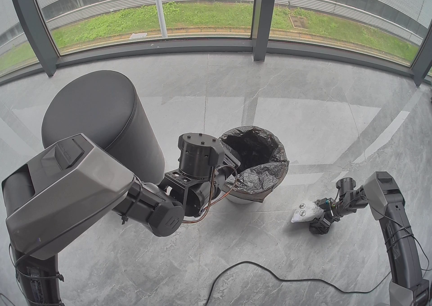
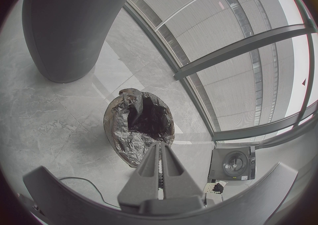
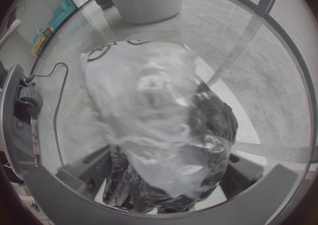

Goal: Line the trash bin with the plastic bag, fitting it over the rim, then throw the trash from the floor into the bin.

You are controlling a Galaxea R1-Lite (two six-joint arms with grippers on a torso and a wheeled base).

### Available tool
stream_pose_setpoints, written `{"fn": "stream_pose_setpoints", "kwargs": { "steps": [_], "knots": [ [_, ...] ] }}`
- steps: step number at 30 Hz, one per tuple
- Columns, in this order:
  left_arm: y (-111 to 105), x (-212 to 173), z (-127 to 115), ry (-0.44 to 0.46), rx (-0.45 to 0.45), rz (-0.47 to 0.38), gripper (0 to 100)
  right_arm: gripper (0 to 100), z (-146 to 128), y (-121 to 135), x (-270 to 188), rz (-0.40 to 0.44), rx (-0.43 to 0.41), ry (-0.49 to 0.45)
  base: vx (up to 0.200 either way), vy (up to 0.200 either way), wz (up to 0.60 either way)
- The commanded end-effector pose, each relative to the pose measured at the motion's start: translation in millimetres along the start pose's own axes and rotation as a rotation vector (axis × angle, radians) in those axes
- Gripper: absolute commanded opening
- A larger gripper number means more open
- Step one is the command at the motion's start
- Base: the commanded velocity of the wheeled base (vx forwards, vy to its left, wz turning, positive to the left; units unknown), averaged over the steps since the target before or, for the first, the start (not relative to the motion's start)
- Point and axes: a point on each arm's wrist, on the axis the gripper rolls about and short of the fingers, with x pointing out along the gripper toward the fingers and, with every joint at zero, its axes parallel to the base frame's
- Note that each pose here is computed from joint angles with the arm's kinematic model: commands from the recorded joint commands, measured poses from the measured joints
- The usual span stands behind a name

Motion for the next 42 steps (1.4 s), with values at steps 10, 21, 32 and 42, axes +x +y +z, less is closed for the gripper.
{"fn": "stream_pose_setpoints", "kwargs": {
  "steps": [10,21,32,42],
  "knots": [
    [-7,-4,6,-0.014,0.001,-0.02,0,0,-6,26,-6,0.23,0.333,0.148,0.0,0.0,0.0],
    [-16,-14,26,-0.056,0.056,-0.046,0,0,85,-74,-138,-0.149,0.462,-0.104,0.0,0.0,0.0],
    [-38,-45,100,-0.228,0.056,-0.115,0,0,241,-60,-286,-0.327,0.421,-0.36,0.0,0.0,0.0],
    [-42,-98,235,-0.552,0.427,-0.211,0,0,360,53,-268,-0.183,0.264,-0.41,0.0,0.0,0.0]
  ]
}}
